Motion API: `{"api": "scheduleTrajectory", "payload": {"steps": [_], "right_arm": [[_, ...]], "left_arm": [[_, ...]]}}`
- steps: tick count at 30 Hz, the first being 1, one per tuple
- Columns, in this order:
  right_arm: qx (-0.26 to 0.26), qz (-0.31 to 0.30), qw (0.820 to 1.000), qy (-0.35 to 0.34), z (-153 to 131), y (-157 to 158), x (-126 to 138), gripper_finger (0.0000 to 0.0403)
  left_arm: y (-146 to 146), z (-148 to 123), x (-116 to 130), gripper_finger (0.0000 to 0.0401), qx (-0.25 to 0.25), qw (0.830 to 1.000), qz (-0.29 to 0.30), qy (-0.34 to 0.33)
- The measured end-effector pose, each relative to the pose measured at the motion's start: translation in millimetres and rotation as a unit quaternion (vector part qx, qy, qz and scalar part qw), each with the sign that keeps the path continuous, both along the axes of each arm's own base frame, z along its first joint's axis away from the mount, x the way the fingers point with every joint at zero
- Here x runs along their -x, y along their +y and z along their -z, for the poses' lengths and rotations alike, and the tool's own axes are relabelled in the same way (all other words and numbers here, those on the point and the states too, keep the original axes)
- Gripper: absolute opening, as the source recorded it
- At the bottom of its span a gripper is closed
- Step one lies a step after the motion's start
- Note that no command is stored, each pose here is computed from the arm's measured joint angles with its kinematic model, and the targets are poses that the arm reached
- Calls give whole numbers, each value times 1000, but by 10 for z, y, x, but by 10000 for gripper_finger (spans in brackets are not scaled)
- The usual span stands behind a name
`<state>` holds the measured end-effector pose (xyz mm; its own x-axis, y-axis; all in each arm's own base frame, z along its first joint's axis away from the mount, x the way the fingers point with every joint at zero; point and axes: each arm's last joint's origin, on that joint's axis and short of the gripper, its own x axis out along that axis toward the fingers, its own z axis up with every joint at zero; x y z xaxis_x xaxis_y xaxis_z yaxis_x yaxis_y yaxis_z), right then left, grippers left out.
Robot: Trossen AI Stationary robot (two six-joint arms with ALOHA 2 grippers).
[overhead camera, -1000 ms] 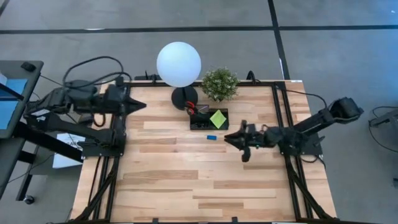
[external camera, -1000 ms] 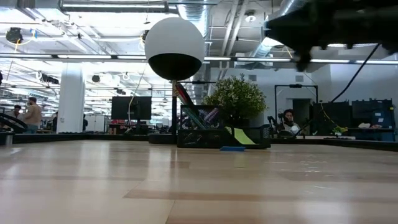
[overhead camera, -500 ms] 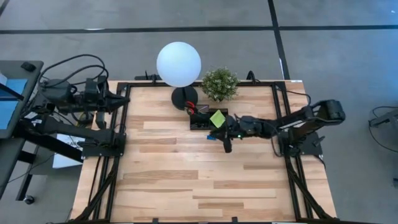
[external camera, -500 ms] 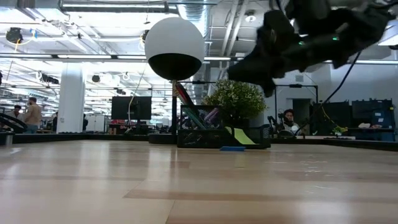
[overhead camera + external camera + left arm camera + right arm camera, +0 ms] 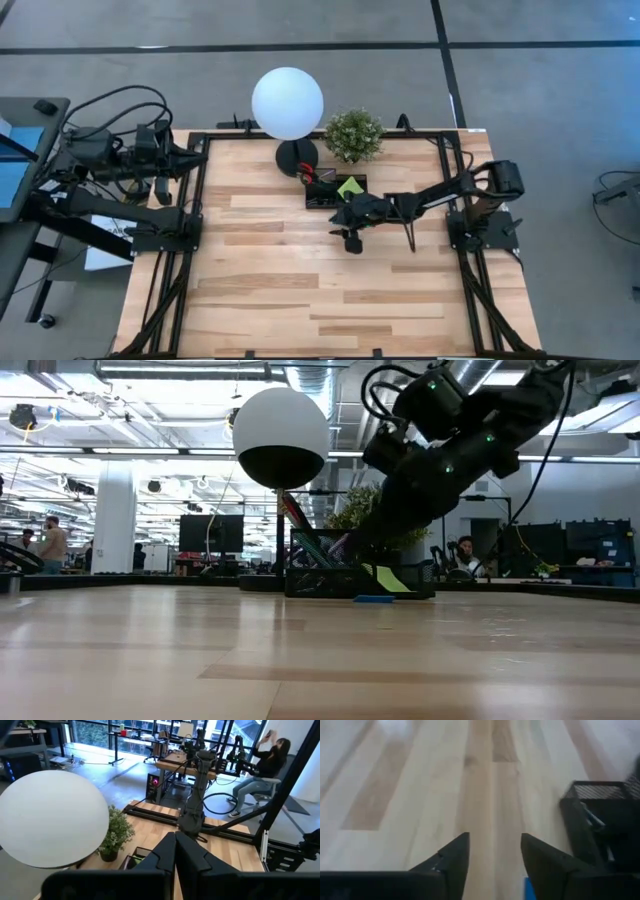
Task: Pick and place office supplies into organizer
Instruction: Put the blue eraser into the black desk organizer
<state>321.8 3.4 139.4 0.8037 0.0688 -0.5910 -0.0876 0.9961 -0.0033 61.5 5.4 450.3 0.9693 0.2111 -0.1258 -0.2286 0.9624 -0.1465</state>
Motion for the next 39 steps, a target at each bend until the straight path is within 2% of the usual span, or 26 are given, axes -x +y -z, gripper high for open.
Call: {"api": "scheduleTrajectory", "payload": {"steps": [3,5,10,13,19,22,25,28,35,39], "right_arm": [[6,12,1000,11,53,-26,-8,195],[-10,25,999,29,127,-45,19,209],[-37,57,996,53,243,-119,127,223],[-46,70,995,46,219,-168,146,223],[-27,64,997,36,235,-235,170,217],[-23,67,996,52,316,-254,257,218],[-22,73,996,38,361,-276,329,219],[-37,85,995,43,500,-288,421,219],[-38,90,995,28,564,-195,374,214],[-50,124,991,28,567,-161,368,210]], "left_arm": [[0,-1,7,0,0,1000,0,-1],[-3,-1,8,0,1,1000,6,-2],[-7,-1,7,0,3,1000,13,-2],[-7,-1,7,0,3,1000,13,-2],[-7,-1,7,0,0,1000,13,-1],[-8,-1,7,0,2,1000,13,-1],[-8,-1,7,0,2,1000,13,-1],[-7,-1,7,0,2,1000,13,-1],[-7,-1,6,0,5,1000,11,-2],[-3,-1,7,0,4,1000,5,-2]]}}
